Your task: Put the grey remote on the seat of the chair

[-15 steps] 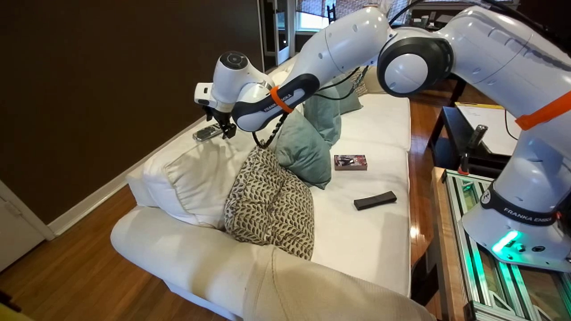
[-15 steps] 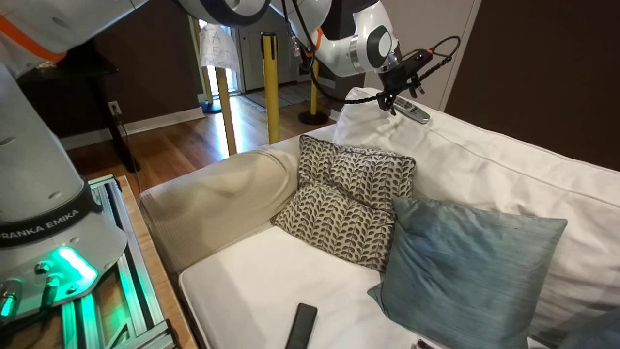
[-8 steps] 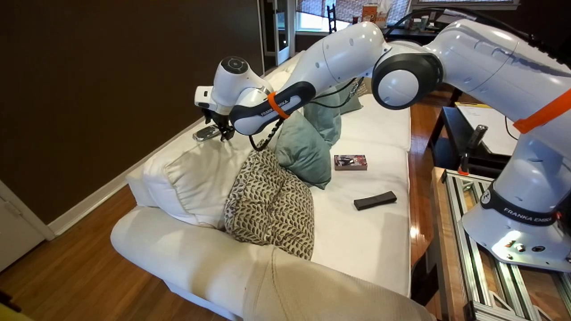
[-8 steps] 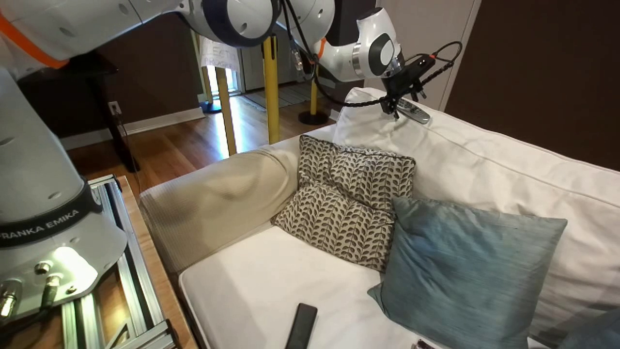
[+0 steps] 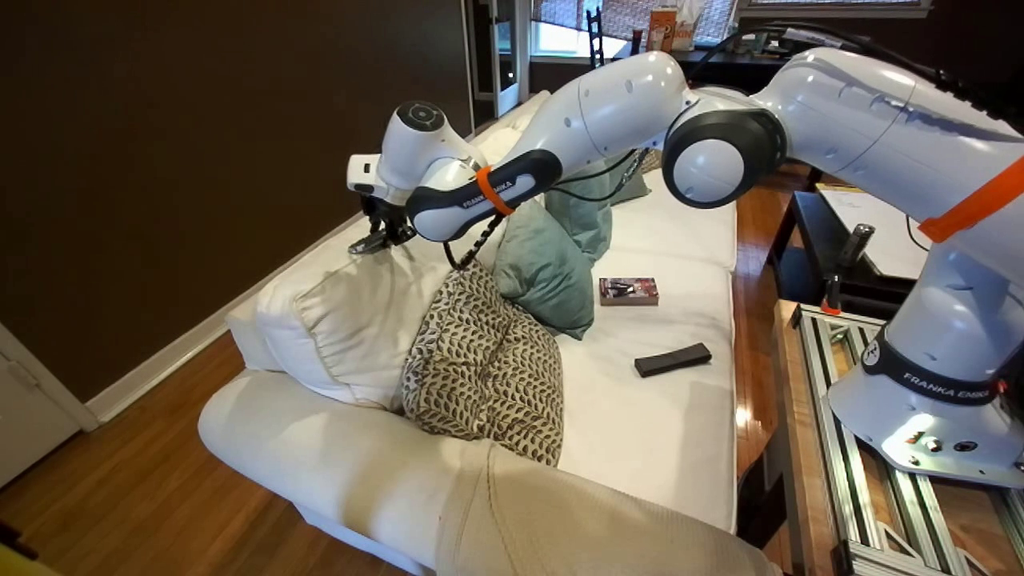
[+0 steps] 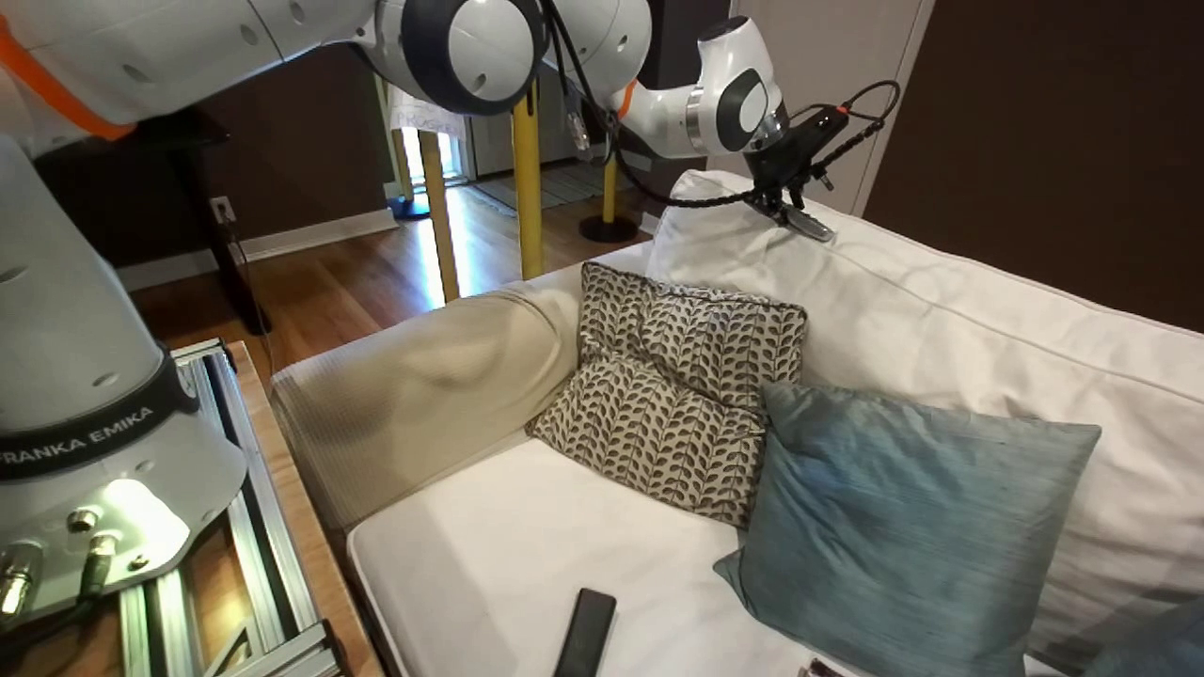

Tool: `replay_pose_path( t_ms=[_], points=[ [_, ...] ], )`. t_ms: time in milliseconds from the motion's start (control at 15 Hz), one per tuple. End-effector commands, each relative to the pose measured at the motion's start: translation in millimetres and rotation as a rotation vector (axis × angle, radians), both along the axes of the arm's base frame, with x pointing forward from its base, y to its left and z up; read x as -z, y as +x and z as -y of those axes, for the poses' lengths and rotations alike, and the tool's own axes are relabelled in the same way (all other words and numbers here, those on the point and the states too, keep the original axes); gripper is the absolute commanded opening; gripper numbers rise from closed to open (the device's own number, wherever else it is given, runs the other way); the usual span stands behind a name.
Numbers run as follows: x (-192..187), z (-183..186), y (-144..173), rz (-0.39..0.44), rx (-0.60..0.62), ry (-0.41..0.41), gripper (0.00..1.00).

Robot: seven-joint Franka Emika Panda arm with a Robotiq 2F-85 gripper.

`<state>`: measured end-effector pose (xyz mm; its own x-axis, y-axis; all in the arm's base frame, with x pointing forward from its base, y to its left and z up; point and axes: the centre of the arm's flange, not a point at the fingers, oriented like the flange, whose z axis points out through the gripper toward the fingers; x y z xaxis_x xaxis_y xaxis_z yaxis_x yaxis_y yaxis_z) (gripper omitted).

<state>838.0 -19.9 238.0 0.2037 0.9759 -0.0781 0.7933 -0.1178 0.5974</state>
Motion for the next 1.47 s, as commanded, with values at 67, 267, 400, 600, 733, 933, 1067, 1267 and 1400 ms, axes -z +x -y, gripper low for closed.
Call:
replay_pose_path(
  t_ms=[67,267,400,600,733,933,1067,1267,1400],
  points=[
    [5,2,23,-0.017,-0.03,-0.001,0.11],
    [2,1,24,-0.011,-0.024,-0.008,0.55],
    [-1,1,26,0.0,-0.024,-0.01,0.71],
    [-6,1,29,0.012,-0.027,-0.011,0.93],
    [-7,1,30,0.005,-0.034,-0.005,1.0],
    [-3,1,31,-0.046,-0.058,0.001,1.0],
    [0,1,33,-0.081,-0.071,0.001,1.0],
    [2,2,35,-0.116,-0.079,-0.001,1.0],
    [2,3,35,-0.131,-0.08,-0.005,1.0]
  ],
)
